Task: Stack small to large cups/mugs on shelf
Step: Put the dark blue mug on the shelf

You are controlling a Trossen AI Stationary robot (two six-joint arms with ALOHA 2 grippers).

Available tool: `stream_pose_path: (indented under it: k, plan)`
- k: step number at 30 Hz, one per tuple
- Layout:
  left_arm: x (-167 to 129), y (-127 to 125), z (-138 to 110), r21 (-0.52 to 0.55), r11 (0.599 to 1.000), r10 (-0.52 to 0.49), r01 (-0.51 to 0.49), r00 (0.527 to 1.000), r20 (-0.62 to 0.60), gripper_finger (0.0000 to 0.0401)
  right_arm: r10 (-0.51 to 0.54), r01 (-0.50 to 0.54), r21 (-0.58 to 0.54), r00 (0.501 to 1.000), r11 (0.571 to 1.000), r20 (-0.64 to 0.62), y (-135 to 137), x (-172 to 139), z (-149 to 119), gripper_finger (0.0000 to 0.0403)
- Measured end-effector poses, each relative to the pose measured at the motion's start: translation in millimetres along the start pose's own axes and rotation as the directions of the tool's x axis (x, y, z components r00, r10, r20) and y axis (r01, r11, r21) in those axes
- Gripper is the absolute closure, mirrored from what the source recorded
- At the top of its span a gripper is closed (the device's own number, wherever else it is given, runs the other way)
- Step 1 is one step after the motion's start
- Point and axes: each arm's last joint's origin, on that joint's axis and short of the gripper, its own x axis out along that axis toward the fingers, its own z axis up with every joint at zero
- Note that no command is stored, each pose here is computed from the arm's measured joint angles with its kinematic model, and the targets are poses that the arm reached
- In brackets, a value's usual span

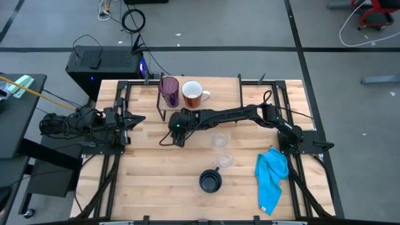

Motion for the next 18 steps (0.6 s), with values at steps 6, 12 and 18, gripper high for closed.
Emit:
stream_pose_path:
  k: [6,12,18]
  plan:
    - [0.0,0.0,0.0,0.000,1.000,0.000,0.000,1.000,0.000,0.0382,0.003,-0.004,-0.028,1.000,1.000,-0.012,5.7,-0.9,-2.0,0.0194]
    - [0.0,0.0,0.0,0.000,1.000,0.000,0.000,1.000,0.000,0.0376,0.017,-0.018,-0.078,1.000,0.997,-0.014,15.0,-2.5,-3.5,0.0194]
    - [0.0,0.0,0.0,0.000,1.000,0.000,0.000,1.000,0.000,0.0391,0.087,-0.098,-0.122,0.992,0.988,-0.092,20.1,-3.7,-10.8,0.0194]
